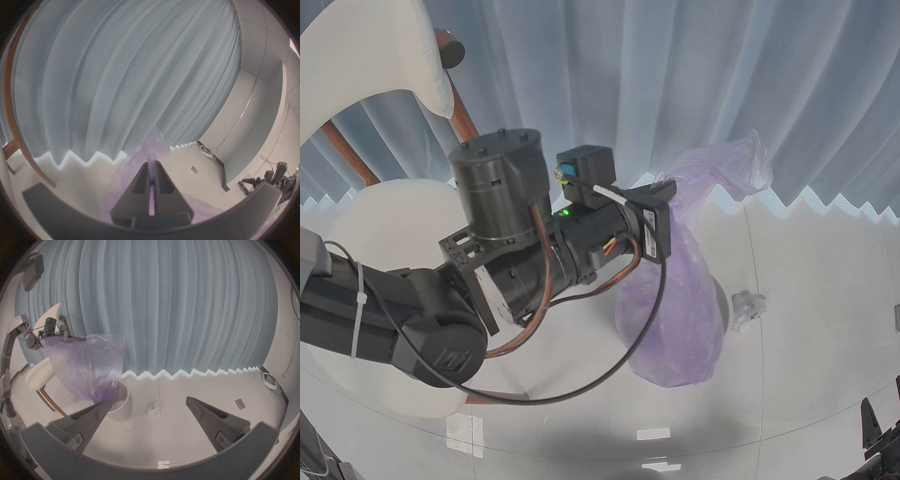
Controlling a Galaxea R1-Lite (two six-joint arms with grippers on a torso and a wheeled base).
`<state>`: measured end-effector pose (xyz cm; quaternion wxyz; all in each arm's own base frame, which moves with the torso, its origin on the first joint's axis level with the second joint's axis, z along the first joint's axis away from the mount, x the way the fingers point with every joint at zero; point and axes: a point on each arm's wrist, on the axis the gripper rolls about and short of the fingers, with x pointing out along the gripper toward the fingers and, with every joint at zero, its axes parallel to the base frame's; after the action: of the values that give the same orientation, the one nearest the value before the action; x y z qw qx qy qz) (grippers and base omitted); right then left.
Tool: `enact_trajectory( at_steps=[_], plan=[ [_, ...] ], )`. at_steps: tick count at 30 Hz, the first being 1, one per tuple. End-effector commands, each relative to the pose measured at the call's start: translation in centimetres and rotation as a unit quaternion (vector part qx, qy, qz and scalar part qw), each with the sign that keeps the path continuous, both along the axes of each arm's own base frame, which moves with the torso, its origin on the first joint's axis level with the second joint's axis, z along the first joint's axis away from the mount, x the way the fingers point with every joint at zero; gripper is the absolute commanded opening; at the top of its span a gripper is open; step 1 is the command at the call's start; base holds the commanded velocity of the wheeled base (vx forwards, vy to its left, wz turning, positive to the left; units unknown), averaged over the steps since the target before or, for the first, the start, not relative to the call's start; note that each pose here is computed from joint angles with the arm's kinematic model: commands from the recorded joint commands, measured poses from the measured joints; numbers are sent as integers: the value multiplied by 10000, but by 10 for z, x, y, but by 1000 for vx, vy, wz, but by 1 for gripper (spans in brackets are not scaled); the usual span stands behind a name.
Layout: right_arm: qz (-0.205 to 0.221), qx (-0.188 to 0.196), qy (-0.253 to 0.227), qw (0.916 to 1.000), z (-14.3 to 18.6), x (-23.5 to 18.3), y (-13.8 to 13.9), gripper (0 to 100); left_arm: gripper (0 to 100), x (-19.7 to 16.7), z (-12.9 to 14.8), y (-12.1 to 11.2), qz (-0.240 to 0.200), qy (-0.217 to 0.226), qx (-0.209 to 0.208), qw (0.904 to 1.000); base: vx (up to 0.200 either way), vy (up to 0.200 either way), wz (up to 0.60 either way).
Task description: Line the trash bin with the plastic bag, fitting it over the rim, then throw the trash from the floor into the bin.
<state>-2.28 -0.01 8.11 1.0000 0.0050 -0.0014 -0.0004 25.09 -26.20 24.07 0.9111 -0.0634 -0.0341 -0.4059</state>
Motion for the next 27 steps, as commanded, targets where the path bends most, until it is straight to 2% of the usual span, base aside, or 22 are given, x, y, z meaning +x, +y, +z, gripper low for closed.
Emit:
enact_trajectory(
  at_steps=[1, 6, 9, 11, 12, 14, 15, 16, 17, 21, 24, 26, 27],
  plan=[
    [19, -81, 6, 10000, -5, 0, 0, 100, 0, -7, -11, 6, -13, 123, 159, 9998, 0, -200, 0],
    [35, -88, -2, 10000, -5, 0, 0, 100, 0, -12, -19, 5, 3, 289, 215, 9993, 0, -200, 0],
    [35, -81, -25, 10000, -5, 0, 0, 100, 0, -17, -27, 0, -63, 435, 240, 9987, 0, 0, 0],
    [192, 93, -330, 9992, 20, -4, 0, 100, 0, -17, -28, 0, -118, 460, 239, 9986, 0, 0, 0],
    [338, 310, -367, 9983, 44, -2, 0, 100, 0, -16, -29, 0, -134, 475, 246, 9985, 0, 0, 0],
    [825, 753, 45, 9937, 63, 15, 0, 100, 0, -13, -32, 1, -255, 518, 303, 9979, 0, 0, 0],
    [862, 782, 58, 9932, 63, 16, 0, 100, 0, -13, -32, 2, -263, 518, 304, 9978, 0, 0, 0],
    [1280, 1105, 374, 9849, 70, 26, 2, 100, 0, -7, -39, 2, -343, 580, 414, 9969, 0, 0, 0],
    [1439, 1212, 604, 9803, 75, 33, 4, 100, 0, -4, -42, 2, -349, 578, 465, 9966, 0, 0, 0],
    [1792, 1509, 1343, 9628, 106, 74, 20, 100, 0, 1, -36, -4, -351, 418, 491, 9973, 0, 0, 0],
    [2172, 1767, 1992, 9391, 117, 108, 36, 100, 0, -12, -37, -35, -669, 533, 478, 9952, 0, 0, 0],
    [2304, 1781, 2180, 9315, 124, 130, 45, 100, 0, -19, -46, -49, -764, 723, 477, 9933, 0, 0, 0],
    [2309, 1781, 2189, 9312, 125, 133, 46, 100, 0, -20, -47, -49, -764, 740, 473, 9932, 0, 0, 0]
  ],
)
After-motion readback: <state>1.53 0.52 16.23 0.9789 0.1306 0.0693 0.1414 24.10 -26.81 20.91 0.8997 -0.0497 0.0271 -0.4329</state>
